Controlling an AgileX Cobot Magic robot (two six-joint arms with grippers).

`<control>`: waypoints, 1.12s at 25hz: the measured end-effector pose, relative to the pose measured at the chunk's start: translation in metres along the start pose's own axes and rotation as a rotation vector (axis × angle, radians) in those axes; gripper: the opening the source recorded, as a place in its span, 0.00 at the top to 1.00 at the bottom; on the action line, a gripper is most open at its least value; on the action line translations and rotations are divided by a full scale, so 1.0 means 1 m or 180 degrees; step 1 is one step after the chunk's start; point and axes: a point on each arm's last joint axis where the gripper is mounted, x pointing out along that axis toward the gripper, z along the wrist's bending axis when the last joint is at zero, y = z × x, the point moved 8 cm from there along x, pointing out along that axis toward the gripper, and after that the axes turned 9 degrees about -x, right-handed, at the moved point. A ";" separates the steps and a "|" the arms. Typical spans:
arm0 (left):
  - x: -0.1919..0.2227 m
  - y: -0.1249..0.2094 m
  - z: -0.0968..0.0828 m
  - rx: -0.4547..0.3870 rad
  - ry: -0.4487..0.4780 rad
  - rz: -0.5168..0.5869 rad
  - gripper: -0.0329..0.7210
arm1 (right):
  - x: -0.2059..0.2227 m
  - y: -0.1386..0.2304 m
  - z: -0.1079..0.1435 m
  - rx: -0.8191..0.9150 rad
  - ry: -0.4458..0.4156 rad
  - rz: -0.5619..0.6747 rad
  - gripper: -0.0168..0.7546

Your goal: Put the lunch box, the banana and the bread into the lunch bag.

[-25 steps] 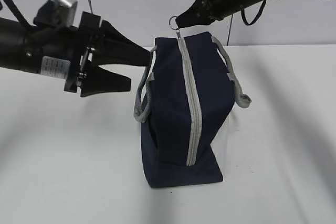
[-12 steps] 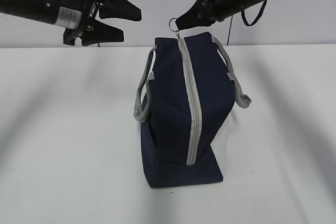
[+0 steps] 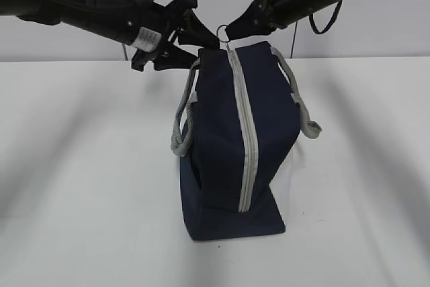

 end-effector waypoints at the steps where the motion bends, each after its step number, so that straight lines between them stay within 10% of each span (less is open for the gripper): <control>1: 0.004 0.001 -0.001 0.0008 0.0002 0.0024 0.39 | 0.000 0.001 0.000 -0.0004 -0.0007 0.0011 1.00; 9: 0.014 0.009 -0.004 0.0141 -0.0052 0.0089 0.93 | 0.000 0.001 0.001 -0.0008 -0.0013 0.0019 1.00; 28: 0.003 0.014 -0.035 0.0458 0.0192 0.0108 0.95 | 0.008 0.054 -0.019 0.0355 0.0301 0.0772 1.00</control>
